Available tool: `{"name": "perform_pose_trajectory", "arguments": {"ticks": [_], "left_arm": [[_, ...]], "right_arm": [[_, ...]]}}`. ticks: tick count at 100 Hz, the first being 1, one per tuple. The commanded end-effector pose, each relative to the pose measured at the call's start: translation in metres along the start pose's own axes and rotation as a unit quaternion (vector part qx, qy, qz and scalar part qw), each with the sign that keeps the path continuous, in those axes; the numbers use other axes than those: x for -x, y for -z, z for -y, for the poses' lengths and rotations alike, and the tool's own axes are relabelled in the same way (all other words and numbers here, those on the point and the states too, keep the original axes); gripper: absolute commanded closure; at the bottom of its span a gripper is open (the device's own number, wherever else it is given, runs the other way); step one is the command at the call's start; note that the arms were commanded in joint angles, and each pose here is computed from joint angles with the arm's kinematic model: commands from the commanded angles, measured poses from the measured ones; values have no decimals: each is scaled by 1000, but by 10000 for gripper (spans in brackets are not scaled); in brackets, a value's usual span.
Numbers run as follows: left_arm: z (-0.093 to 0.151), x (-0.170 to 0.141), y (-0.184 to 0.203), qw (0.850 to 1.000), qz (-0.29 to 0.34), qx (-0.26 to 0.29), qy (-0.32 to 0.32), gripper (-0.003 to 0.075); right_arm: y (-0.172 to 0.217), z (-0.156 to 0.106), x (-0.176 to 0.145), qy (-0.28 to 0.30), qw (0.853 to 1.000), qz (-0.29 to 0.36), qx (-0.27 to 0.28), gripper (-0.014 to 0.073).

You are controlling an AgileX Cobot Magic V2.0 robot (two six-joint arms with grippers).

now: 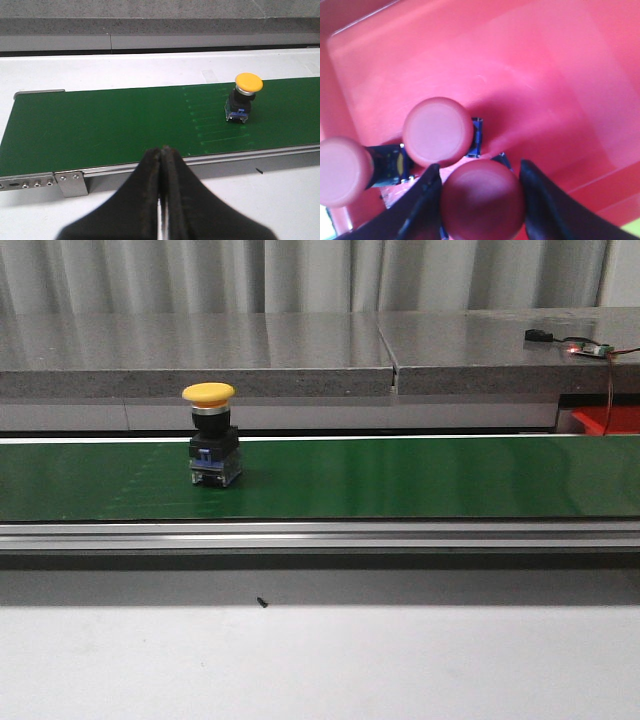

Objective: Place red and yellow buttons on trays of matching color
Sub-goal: 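Lower the red button into the red tray and open the right gripper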

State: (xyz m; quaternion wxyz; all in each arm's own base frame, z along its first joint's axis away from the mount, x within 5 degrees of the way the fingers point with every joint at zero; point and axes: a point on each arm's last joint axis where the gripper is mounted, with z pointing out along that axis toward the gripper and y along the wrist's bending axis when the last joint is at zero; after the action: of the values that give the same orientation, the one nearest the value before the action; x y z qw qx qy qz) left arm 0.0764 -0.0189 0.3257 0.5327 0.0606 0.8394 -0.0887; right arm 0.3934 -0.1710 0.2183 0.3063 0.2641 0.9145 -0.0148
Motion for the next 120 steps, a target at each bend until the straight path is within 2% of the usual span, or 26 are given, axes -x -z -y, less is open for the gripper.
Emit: {"name": "perform_pose_trajectory", "arguments": {"ticks": [1, 19, 39, 46, 73, 95, 120], "left_arm": [[1, 14, 4, 999, 50, -5, 5, 738], [1, 14, 4, 999, 50, -5, 5, 739], [1, 14, 4, 999, 50, -5, 5, 739], [1, 14, 4, 999, 50, -5, 5, 739], [1, 14, 4, 999, 50, -5, 5, 739], [1, 14, 4, 999, 50, -5, 5, 738], [1, 14, 4, 999, 50, -5, 5, 739]], "right_arm": [[17, -4, 16, 3, 999, 53, 9, 463], [15, -4, 15, 3, 999, 50, 9, 445], [15, -4, 15, 3, 999, 49, 8, 224], [15, -4, 15, 3, 999, 49, 8, 182], [18, -4, 16, 7, 999, 52, 9, 176], [18, -4, 16, 12, 998, 53, 9, 60], [33, -6, 21, 22, 997, 71, 11, 67]]}}
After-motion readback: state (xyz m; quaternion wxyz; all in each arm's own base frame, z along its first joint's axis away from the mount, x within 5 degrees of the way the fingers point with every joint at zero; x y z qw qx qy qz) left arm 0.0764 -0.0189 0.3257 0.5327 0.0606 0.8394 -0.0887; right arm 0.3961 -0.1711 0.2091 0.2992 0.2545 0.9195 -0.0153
